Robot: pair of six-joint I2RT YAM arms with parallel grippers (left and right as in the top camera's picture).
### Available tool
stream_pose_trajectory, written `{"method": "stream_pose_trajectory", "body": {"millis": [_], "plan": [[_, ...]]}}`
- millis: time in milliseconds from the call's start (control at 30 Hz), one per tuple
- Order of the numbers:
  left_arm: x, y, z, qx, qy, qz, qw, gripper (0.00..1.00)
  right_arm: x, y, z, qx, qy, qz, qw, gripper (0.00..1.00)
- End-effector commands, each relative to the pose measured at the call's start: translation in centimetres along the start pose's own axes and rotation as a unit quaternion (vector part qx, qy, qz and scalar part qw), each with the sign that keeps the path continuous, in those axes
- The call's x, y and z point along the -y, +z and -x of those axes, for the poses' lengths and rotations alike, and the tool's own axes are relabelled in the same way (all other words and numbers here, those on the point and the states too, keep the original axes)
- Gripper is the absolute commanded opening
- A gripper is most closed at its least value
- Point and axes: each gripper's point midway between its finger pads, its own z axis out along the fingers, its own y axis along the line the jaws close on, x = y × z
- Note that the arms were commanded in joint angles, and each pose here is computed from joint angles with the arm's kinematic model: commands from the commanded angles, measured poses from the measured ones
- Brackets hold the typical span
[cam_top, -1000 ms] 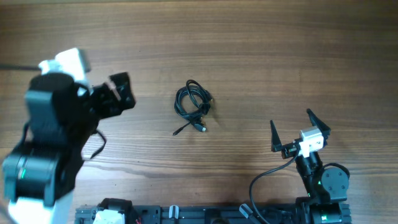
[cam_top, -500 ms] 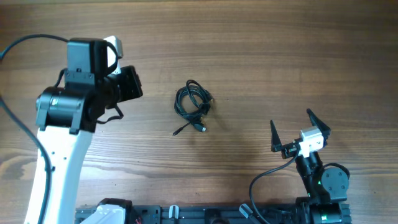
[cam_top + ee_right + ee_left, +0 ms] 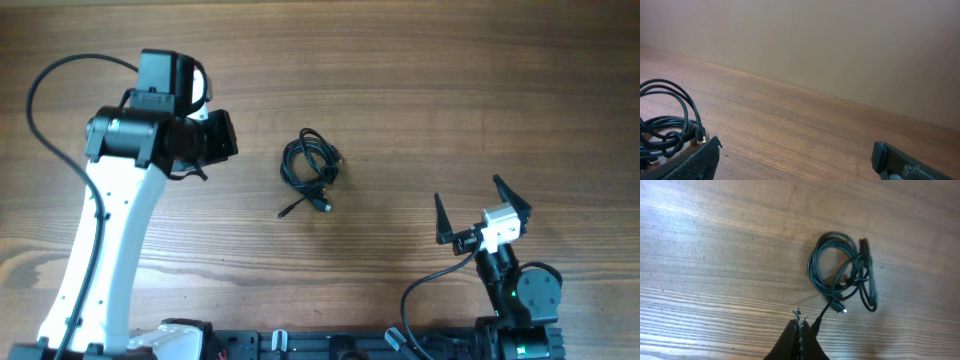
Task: Untangle cables
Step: 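Raise the left arm and move its gripper over the black cable bundle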
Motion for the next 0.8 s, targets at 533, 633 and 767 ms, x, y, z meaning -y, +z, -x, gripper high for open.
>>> {"method": "stream_pose_trajectory", "body": {"millis": [533, 633, 767], "plan": [[-0.6, 7.6, -1.5, -0.122, -0.079, 0.034, 0.989, 0.31, 0.1, 0.0, 0.2, 0.004, -0.002, -0.005, 1.0, 1.0], [0.2, 8.8, -2.0, -0.134, -0.064, 0.036, 0.988, 0.49, 0.1, 0.0, 0.2, 0.004, -0.002, -0.005, 1.0, 1.0], [2.3, 10.6, -2.4, -0.137, -0.045, 0.03, 0.989, 0.57, 0.1, 0.0, 0.2, 0.004, -0.002, -0.005, 1.0, 1.0]]}}
